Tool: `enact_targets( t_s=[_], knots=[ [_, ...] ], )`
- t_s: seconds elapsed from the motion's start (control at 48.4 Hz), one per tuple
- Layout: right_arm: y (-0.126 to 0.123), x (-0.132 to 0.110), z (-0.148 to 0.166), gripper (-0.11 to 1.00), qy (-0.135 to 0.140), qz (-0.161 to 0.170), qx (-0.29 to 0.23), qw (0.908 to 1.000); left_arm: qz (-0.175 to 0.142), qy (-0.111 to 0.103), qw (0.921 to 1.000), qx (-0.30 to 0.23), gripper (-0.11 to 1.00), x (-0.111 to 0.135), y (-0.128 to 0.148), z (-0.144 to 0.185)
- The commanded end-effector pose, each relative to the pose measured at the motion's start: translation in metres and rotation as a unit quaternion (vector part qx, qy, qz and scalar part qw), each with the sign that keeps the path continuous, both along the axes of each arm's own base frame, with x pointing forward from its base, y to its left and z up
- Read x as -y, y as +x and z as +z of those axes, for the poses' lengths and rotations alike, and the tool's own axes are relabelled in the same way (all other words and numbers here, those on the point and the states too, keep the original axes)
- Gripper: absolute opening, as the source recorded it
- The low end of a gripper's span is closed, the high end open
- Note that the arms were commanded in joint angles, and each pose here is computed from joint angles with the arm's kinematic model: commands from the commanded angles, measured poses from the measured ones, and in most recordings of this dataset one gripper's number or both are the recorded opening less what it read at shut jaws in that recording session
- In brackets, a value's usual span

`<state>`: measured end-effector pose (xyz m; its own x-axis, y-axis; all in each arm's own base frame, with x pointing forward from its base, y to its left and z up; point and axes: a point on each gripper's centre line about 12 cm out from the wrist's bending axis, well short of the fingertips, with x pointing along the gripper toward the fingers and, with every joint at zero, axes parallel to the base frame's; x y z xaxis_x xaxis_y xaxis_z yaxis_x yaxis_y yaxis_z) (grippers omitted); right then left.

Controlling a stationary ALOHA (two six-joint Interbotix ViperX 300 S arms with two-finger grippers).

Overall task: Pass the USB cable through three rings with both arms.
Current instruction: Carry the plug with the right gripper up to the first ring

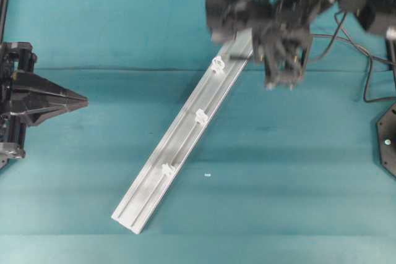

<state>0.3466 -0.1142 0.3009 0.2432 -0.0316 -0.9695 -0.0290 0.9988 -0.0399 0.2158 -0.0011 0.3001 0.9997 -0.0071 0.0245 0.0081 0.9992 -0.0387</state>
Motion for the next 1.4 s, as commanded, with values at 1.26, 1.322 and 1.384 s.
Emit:
enact_targets(
  t_s=[1.26, 1.322, 1.384],
  knots=[
    [-0.025, 0.103, -0.108, 0.08, -0.143, 0.330, -0.028, 0.9327, -0.024, -0.036, 0.9980, 0.046, -0.02, 0.010, 0.007, 0.058],
    [-0.023, 0.103, -0.113, 0.08, -0.140, 0.332, -0.027, 0.9326, -0.024, -0.036, 0.9986, 0.030, -0.02, 0.010, 0.007, 0.056],
    [-0.018, 0.102, -0.117, 0.08, -0.141, 0.335, -0.025, 0.9314, -0.023, -0.036, 0.9989, 0.020, -0.02, 0.010, 0.008, 0.054]
  ],
)
